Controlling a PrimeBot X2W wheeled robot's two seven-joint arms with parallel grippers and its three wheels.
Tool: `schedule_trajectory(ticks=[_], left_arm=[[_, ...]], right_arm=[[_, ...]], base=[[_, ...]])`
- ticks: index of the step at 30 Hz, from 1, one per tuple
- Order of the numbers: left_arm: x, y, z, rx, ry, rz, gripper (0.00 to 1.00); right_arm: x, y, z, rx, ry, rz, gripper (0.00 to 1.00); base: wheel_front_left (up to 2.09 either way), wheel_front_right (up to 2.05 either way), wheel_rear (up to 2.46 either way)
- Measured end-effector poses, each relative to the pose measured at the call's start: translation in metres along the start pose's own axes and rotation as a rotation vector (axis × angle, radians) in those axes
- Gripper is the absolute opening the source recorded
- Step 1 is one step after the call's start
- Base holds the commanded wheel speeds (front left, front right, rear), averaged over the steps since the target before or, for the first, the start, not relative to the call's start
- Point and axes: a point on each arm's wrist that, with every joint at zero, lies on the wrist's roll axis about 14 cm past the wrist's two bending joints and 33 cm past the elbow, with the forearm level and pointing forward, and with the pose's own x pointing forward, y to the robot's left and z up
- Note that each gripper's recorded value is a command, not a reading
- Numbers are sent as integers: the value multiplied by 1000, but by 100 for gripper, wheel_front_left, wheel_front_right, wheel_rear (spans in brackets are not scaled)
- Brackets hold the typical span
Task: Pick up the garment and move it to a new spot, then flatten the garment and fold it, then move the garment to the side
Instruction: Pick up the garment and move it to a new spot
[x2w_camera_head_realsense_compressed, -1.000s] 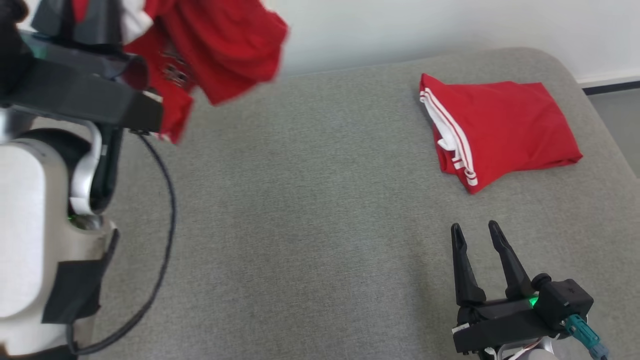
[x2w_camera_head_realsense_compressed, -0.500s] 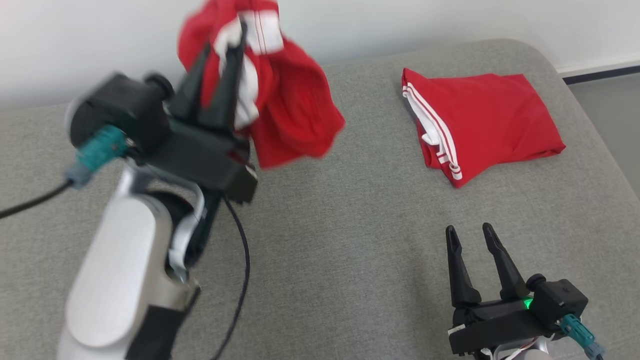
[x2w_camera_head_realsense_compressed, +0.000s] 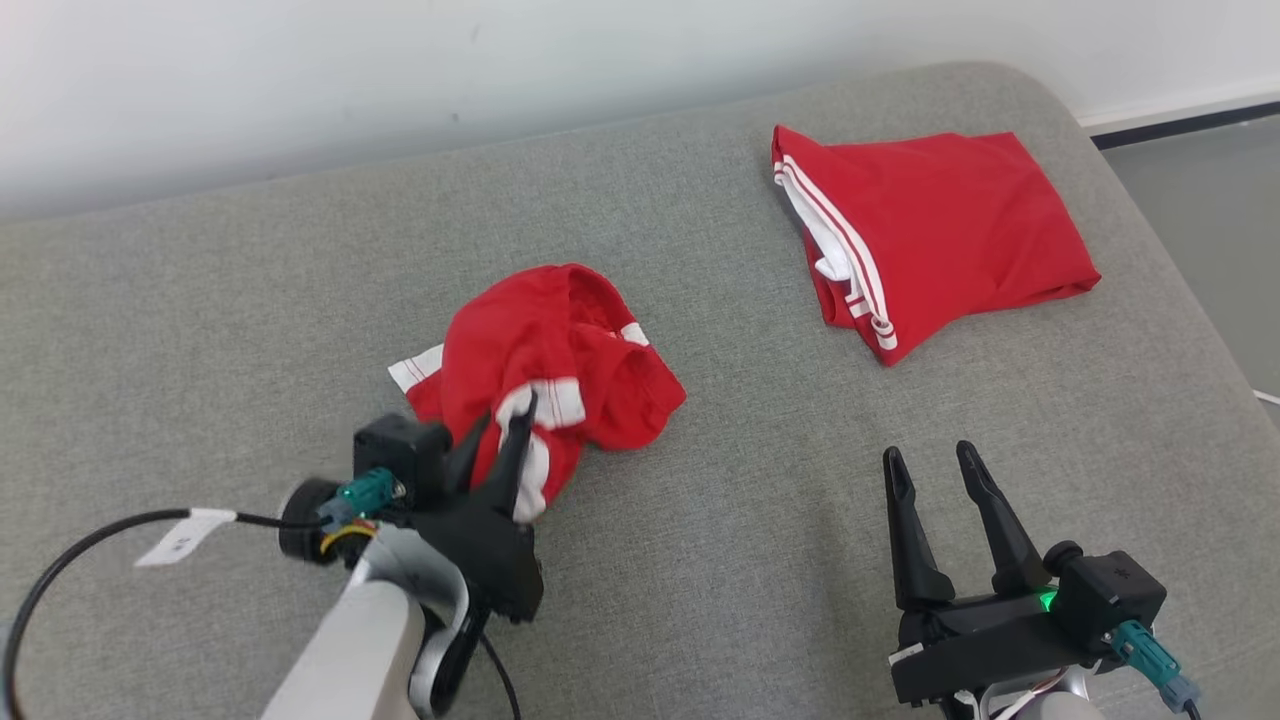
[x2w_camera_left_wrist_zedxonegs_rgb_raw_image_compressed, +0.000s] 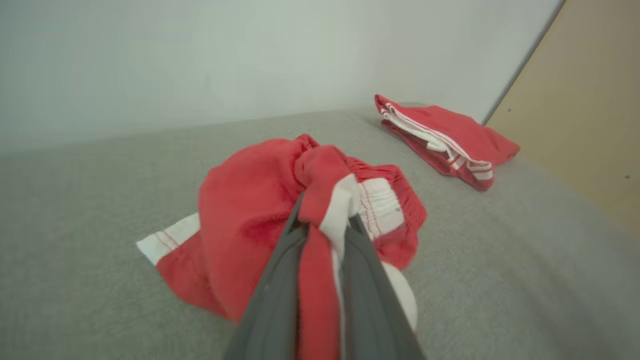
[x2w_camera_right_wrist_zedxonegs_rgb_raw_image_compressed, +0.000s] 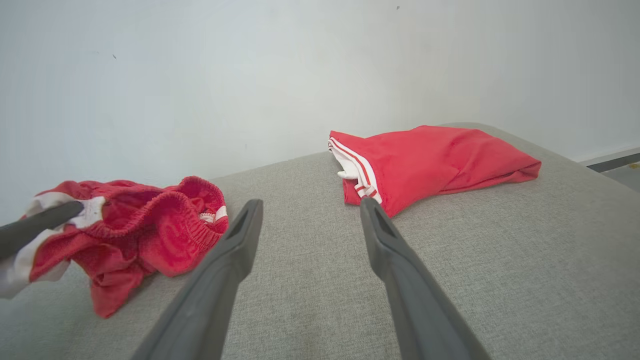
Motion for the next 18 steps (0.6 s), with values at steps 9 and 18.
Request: schedule_trajectory(ticks=[9, 18], left_arm=[[-4, 2, -1, 9, -25, 14, 100], [-26, 18, 52, 71, -189, 78, 100]], right_arm=[[2, 11, 2, 3, -8, 33, 100], [1, 29, 8, 2, -32, 89, 100]], base=[[0, 0, 0], [0, 0, 0]])
